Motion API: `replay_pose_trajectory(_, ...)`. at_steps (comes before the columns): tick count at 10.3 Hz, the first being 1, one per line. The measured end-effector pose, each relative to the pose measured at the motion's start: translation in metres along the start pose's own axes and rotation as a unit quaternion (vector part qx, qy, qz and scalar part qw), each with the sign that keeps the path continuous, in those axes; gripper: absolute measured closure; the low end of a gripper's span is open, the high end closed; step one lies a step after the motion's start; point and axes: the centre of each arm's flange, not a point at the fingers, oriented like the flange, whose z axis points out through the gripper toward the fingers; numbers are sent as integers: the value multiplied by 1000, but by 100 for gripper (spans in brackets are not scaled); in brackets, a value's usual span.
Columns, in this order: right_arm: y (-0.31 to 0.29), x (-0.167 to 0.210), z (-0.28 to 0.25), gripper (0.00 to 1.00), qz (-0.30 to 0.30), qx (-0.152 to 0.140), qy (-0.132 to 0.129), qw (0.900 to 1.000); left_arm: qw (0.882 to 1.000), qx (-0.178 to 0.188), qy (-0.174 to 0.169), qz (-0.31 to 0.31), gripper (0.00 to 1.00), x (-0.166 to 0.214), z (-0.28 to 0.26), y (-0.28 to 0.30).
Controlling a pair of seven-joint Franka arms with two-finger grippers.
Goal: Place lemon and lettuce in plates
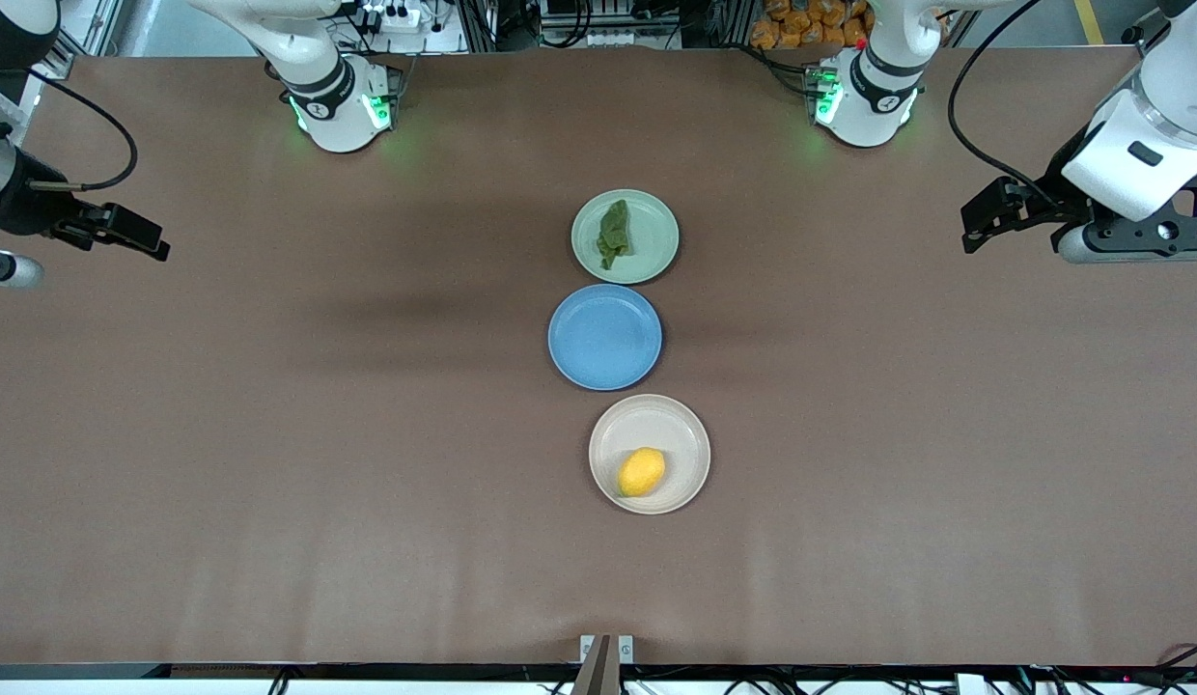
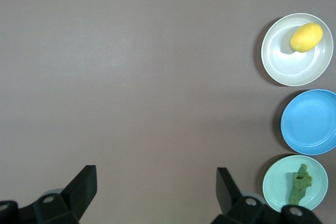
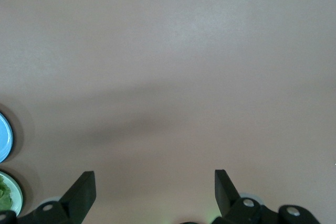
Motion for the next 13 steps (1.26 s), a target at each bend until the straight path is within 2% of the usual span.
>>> replay_pose_trajectory(2,0,0,0,0,0,0,1,1000,1000,0,0,0,0,0,0,0)
replay_pose_trajectory(7,0,4,-9,0,0,3,22,1000,1000,0,-1,0,0,0,1,0)
replay_pose_trajectory(12,0,3,-18,0,0,4,28,1000,1000,0,-2,0,0,1,2,0)
replay_pose_trajectory(13,0,2,-23,0,0,3,23,1000,1000,0,-2,0,0,1,2,0)
